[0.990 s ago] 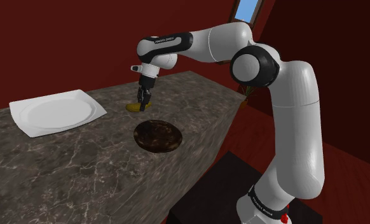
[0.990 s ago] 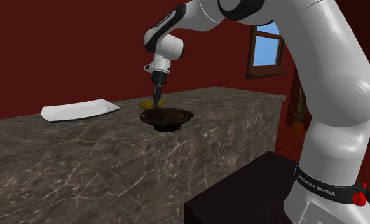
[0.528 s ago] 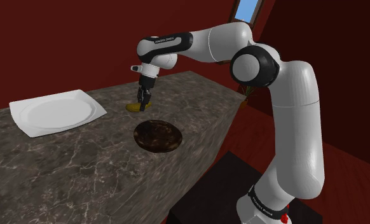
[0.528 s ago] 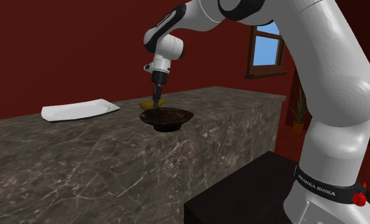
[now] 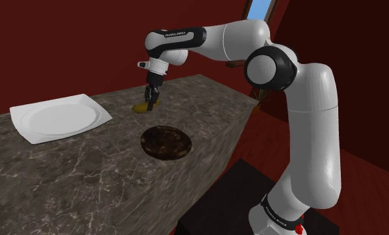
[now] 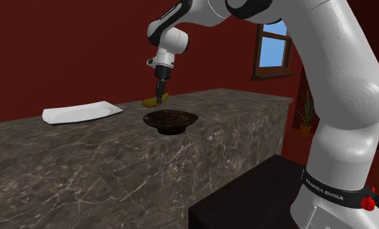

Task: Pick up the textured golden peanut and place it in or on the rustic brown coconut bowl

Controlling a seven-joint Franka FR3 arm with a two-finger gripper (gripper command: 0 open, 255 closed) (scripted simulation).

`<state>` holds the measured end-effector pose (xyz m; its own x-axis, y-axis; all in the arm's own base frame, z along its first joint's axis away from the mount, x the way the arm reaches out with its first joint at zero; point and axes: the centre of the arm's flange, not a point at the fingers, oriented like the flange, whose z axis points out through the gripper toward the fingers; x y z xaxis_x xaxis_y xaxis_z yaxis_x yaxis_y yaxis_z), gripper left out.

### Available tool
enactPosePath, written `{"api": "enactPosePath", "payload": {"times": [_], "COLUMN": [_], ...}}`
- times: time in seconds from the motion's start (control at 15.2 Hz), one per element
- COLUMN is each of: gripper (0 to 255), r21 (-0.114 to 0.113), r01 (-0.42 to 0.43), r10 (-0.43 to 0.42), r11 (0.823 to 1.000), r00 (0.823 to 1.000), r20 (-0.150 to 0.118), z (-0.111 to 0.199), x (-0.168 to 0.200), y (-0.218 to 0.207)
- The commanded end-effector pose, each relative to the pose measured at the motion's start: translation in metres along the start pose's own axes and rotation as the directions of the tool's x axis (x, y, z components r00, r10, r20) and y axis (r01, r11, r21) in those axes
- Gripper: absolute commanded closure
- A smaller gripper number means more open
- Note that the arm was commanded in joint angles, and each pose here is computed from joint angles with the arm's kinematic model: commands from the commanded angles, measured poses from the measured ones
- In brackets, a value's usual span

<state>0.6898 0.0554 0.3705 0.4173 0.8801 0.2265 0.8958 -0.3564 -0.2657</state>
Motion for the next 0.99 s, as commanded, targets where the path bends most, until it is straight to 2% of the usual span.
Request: {"api": "enactPosePath", "payload": {"times": [0.0, 0.92], "gripper": [255, 255], "r21": [0.0, 0.0], "r01": [0.0, 0.0], "r10": [0.0, 0.0], "r11": [1.0, 1.0], "r00": [1.0, 1.0], "r20": [0.0, 0.0], "z": [-0.009, -0.079], "x": [0.002, 0.019], "y": [-0.004, -0.024]}}
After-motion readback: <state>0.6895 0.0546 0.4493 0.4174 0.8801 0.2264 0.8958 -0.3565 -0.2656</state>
